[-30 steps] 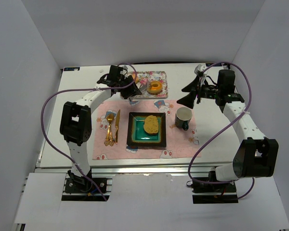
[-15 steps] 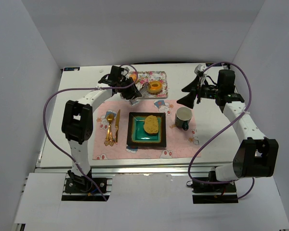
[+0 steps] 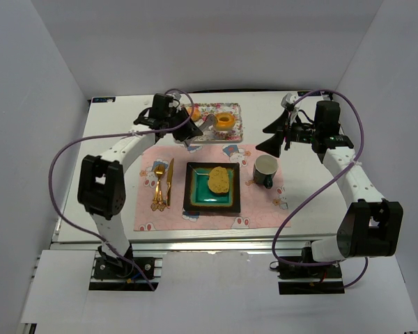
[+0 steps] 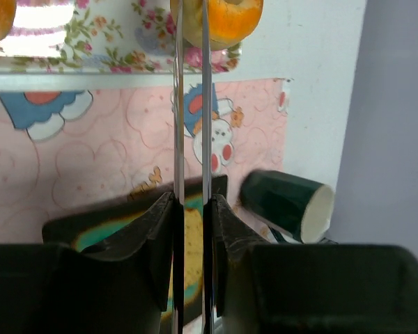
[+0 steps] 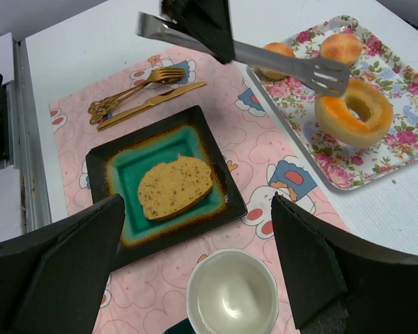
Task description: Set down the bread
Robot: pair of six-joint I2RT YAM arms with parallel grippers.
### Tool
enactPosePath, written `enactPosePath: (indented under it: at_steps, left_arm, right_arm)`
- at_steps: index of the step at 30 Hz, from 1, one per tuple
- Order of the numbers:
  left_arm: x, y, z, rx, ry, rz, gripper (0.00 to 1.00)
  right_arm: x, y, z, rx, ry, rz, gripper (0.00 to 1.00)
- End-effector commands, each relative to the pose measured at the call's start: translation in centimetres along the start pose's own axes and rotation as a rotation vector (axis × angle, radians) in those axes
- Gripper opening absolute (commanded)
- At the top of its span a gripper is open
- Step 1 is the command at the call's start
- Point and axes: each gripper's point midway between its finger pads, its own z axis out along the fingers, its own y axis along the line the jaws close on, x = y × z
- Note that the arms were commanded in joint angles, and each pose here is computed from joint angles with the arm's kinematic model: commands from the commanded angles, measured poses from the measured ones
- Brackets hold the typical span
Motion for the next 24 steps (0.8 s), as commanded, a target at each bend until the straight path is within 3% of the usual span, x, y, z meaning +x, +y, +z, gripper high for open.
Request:
enactPosePath:
  at_steps: [1, 15, 24]
  left_arm:
    - [-2.9, -5.8, -6.7, 0.14, -0.17, 0.056, 0.0]
    - [10.6, 0.4, -15.2, 0.044, -0.012, -0.067, 0.0]
    - [15.2, 2.0, -17.5, 0.065, 0.024, -0.13, 0.0]
  right_arm:
    - [-1.1, 0.6, -0.6, 0.0, -0.014, -0.054, 0.89]
    - [-0.3, 0.4, -0.6, 0.001, 0.015, -0.048, 0.89]
    - [-0.3, 0.1, -0.5, -0.003, 0.02, -0.031, 0.9]
